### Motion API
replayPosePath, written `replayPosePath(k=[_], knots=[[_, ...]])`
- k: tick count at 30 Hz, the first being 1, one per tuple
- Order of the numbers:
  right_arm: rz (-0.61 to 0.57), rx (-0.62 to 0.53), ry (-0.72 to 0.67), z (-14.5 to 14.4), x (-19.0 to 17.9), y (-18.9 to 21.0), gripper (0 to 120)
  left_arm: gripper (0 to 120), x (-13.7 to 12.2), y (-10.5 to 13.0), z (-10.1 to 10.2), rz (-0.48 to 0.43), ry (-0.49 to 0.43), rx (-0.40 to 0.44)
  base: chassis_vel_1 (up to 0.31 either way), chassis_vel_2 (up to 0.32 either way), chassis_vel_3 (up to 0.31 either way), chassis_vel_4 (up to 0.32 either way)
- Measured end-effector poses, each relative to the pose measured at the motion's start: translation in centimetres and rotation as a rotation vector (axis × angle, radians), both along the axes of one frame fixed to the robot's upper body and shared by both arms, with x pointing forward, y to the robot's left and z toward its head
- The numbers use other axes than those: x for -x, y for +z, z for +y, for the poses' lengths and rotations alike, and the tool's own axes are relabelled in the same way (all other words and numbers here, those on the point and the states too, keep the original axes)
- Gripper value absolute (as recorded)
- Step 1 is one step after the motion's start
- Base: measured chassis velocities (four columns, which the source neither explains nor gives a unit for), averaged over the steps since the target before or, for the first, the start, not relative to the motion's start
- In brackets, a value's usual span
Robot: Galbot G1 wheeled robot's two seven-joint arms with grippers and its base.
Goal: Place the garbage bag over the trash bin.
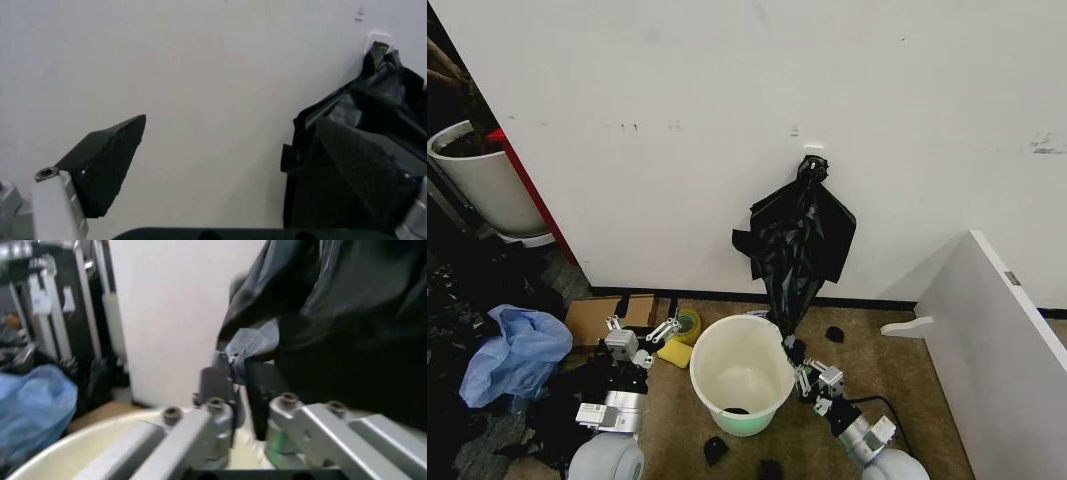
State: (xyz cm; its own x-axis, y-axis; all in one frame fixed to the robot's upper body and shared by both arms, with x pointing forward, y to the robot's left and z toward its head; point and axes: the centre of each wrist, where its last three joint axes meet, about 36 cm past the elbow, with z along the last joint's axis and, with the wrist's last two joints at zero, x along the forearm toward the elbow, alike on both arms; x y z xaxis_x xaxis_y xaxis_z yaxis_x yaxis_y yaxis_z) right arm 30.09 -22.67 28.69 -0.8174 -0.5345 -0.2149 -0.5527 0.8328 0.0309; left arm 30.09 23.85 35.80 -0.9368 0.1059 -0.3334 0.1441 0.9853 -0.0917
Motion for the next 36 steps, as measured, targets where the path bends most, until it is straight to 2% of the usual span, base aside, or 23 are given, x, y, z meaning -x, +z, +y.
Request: replayPosePath(k=[2,3,9,10,11,14,16,17,20,23,26,31,36], knots=[[-0.047,-0.021,-0.015,-0.2,-0.3,0.6,19,100,0.0,0.0,0.1,-0.001,0.000,-0.004,0.000,0.000,0.000,0.000],[-0.047,-0.021,-0.015,-0.2,-0.3,0.6,19,100,0.0,0.0,0.1,-0.001,0.000,-0.004,0.000,0.000,0.000,0.000],[-0.126,-0.115,-0.060,-0.6,-0.9,2.7,42,100,0.0,0.0,0.5,0.002,0.000,-0.017,0.000,0.000,0.000,0.000],[-0.126,-0.115,-0.060,-0.6,-0.9,2.7,42,100,0.0,0.0,0.5,0.002,0.000,-0.017,0.000,0.000,0.000,0.000],[-0.136,-0.121,-0.071,-0.7,-0.9,3.2,48,100,0.0,0.0,0.6,0.002,0.000,-0.020,0.000,0.000,0.000,0.000],[-0.124,-0.085,-0.153,-0.5,-1.0,4.0,59,100,-0.2,0.0,0.8,-0.001,-0.002,-0.023,0.000,0.000,0.000,0.000],[-0.087,-0.014,-0.268,-0.2,-0.8,5.0,70,100,-0.3,0.0,0.8,-0.002,-0.001,-0.026,0.000,0.000,0.000,0.000],[-0.087,-0.014,-0.268,-0.2,-0.8,5.0,70,100,-0.3,0.0,0.8,-0.002,-0.001,-0.026,0.000,0.000,0.000,0.000],[-0.017,0.064,-0.397,0.8,0.2,6.1,83,100,-0.4,-0.2,1.1,0.002,0.002,-0.031,0.000,0.000,0.000,0.000],[0.032,0.098,-0.420,1.7,1.0,6.3,94,100,-0.6,-0.4,1.4,0.005,0.006,-0.033,0.000,0.000,0.000,0.000],[0.022,0.119,-0.424,1.8,0.5,6.5,99,100,-0.7,-0.6,1.4,0.006,0.008,-0.033,0.000,0.000,0.000,0.000],[-0.012,0.199,-0.494,1.1,-1.1,7.5,100,100,-0.8,-0.8,1.5,0.009,0.011,-0.034,0.000,0.000,0.000,0.000],[-0.021,0.279,-0.537,0.8,-0.2,8.7,100,100,-0.8,-0.9,1.4,0.009,0.013,-0.032,0.000,0.000,0.000,0.000]])
